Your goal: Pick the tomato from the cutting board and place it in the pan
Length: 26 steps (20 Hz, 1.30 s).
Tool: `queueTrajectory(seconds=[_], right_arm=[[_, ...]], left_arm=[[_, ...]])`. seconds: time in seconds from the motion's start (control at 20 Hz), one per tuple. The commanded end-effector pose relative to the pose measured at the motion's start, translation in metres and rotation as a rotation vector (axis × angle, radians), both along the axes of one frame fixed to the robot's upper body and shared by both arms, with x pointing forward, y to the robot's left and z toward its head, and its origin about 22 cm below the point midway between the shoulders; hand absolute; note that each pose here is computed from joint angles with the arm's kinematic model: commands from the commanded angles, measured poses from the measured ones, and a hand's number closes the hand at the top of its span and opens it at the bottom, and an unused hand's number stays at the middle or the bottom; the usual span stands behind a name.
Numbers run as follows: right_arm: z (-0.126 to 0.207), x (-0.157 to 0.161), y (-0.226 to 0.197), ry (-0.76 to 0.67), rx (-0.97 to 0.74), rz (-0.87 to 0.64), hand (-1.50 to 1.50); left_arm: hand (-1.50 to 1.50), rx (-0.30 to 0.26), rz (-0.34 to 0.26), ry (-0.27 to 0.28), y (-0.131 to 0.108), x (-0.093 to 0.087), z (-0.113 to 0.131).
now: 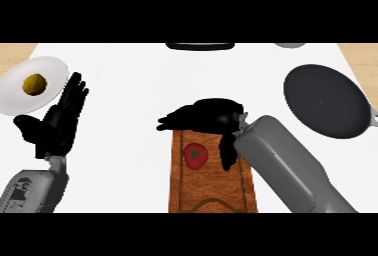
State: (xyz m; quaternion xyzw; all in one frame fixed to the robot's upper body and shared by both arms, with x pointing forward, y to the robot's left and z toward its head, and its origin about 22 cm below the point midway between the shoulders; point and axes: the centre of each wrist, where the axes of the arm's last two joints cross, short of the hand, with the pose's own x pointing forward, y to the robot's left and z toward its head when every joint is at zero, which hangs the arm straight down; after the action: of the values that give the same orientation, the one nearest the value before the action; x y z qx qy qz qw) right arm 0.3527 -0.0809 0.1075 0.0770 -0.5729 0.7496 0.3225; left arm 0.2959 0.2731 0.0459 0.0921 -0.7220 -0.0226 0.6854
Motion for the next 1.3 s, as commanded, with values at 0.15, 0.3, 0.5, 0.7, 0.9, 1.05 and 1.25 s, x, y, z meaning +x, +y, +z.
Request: queueTrajectory(seconds=[0.15,0.3,0.5,0.7,0.9,1.05,1.25], right_arm=[[-0.014,-0.004,0.003,-0.076,-0.100,0.032,-1.50],[-0.030,-0.005,0.009,-0.140,-0.166,0.020,-1.50],[-0.024,-0.013,0.018,-0.168,-0.193,0.014,-1.50],[-0.024,-0.012,0.025,-0.160,-0.244,0.028,-1.50],[-0.031,-0.023,0.038,-0.142,-0.240,0.028,-1.50],[-0.058,-0.024,0.038,-0.157,-0.262,0.036,-1.50],[-0.060,-0.007,0.041,-0.187,-0.298,0.024,-1.50]], left_arm=[[0.00,0.000,0.006,0.011,-0.002,-0.002,0.011],[0.00,-0.008,0.006,0.004,0.005,0.001,0.014],[0.00,-0.013,-0.009,-0.001,0.003,-0.008,-0.002],[0.00,-0.007,-0.005,0.005,0.008,0.009,-0.007],[0.00,-0.005,-0.003,0.004,0.021,-0.002,-0.004],[0.00,-0.017,-0.004,0.005,-0.011,0.012,-0.013],[0.00,-0.008,0.000,-0.010,-0.003,-0.001,0.006]])
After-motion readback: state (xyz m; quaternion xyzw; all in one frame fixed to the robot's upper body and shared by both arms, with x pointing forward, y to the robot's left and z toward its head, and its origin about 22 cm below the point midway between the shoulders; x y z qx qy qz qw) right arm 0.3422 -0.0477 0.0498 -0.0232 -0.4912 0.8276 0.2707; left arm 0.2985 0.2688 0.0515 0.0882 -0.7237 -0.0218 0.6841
